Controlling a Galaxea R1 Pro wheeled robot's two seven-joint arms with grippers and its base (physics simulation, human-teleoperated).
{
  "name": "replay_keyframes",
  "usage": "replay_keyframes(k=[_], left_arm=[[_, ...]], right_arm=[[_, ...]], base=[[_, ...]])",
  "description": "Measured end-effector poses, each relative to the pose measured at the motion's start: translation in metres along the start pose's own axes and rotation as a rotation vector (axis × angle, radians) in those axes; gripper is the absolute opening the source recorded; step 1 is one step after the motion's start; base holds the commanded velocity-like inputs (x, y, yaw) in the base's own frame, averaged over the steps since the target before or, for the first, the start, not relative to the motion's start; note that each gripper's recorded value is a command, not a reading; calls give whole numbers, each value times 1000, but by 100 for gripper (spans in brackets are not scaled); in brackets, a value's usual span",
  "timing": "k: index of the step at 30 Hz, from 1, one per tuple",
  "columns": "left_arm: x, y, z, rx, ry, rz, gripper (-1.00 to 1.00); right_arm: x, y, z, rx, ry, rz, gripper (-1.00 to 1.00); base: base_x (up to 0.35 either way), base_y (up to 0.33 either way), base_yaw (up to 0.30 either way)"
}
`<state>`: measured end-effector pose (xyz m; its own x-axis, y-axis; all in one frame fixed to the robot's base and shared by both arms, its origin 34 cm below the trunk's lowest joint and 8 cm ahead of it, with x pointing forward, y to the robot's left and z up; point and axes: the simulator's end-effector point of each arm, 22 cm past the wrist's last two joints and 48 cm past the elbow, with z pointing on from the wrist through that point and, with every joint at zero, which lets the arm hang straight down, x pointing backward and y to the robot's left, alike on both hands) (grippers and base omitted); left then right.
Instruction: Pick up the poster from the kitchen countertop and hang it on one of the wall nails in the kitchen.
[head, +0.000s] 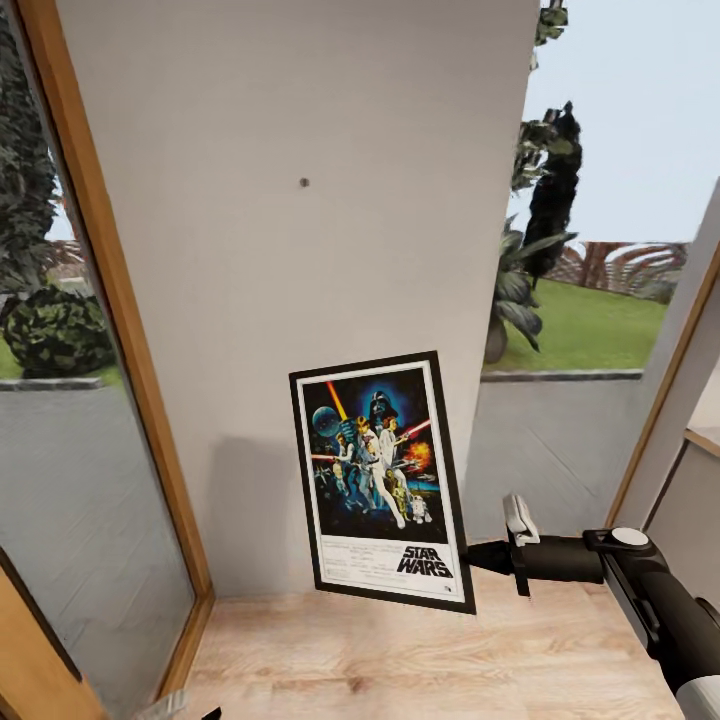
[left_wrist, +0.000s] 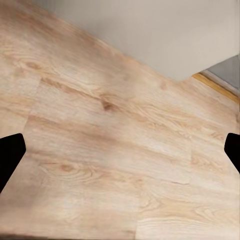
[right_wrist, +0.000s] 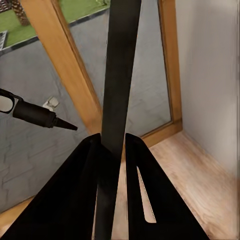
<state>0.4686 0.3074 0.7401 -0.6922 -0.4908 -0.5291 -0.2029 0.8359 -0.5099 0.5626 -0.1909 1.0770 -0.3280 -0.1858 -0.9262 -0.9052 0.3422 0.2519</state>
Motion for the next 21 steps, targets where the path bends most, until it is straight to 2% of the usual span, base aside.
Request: replay_keyframes(k=[8, 15, 21], left_arm=[[0, 0, 0, 0, 0, 0, 100], [0, 0, 0, -1, 0, -1, 100], [7, 9, -3, -16, 16, -11, 100]], right_arm=[[0, 0, 0, 0, 0, 0, -100], [0, -1, 0, 1, 1, 1, -100], [-4, 1, 0, -9, -15, 3, -100]], base=[[293, -10, 0], [143, 25, 0], [13, 3, 0]])
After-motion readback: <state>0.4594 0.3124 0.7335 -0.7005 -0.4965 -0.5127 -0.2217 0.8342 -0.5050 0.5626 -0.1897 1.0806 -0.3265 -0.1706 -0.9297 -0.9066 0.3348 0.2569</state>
